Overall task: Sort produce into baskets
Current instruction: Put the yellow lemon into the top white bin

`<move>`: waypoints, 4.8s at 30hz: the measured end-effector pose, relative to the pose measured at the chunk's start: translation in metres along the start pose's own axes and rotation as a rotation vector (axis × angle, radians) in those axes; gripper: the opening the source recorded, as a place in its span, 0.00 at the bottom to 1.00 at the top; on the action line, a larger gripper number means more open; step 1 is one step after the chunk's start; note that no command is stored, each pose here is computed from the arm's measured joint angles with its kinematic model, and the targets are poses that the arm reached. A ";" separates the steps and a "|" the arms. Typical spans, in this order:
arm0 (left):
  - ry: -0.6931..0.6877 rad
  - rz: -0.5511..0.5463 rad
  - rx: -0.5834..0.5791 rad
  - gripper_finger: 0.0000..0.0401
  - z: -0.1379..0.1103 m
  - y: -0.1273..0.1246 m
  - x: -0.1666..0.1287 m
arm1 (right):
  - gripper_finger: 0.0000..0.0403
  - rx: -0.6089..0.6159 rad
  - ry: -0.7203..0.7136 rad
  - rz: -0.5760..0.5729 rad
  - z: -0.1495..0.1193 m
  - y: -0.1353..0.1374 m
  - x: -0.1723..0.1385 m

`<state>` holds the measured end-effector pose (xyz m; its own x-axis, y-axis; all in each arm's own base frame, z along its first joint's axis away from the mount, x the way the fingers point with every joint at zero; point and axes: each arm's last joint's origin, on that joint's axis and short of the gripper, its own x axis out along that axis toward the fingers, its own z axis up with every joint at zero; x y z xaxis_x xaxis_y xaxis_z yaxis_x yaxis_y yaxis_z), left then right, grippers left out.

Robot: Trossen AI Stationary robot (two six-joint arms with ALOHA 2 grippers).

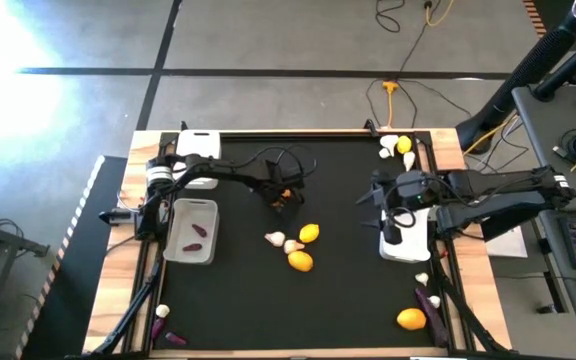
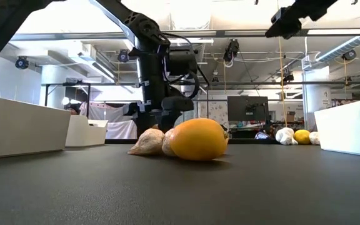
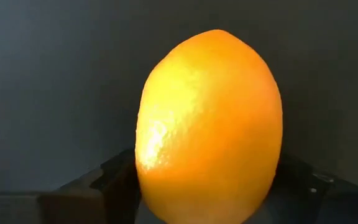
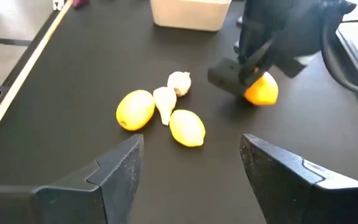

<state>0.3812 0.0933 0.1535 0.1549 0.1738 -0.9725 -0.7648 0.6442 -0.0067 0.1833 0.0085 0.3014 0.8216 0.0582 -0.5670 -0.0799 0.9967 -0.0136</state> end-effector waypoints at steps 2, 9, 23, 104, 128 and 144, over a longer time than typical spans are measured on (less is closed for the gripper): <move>-0.016 -0.008 -0.004 0.51 0.001 0.000 -0.003 | 0.63 -0.006 -0.014 0.000 0.004 0.000 -0.003; -0.123 0.057 -0.003 0.48 -0.007 0.025 -0.083 | 0.61 -0.005 -0.009 -0.020 0.016 -0.001 -0.017; 0.037 0.350 -0.333 0.48 -0.037 0.193 -0.112 | 0.60 0.050 -0.003 -0.056 0.022 -0.003 -0.004; -0.351 -0.434 0.446 0.69 -0.190 -0.057 -0.112 | 0.76 -0.231 0.341 0.069 -0.017 -0.012 0.200; -0.524 -0.449 0.274 0.69 -0.204 0.040 -0.140 | 0.53 -0.050 0.473 0.075 -0.028 -0.033 0.241; -0.579 -0.431 0.172 0.69 -0.188 0.106 -0.165 | 0.51 0.080 0.156 -0.168 0.009 -0.134 0.315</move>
<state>0.1565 -0.0070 0.2698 0.7605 0.2137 -0.6132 -0.4606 0.8432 -0.2774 0.4574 -0.1067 0.1318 0.7221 -0.1124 -0.6826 0.1008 0.9933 -0.0568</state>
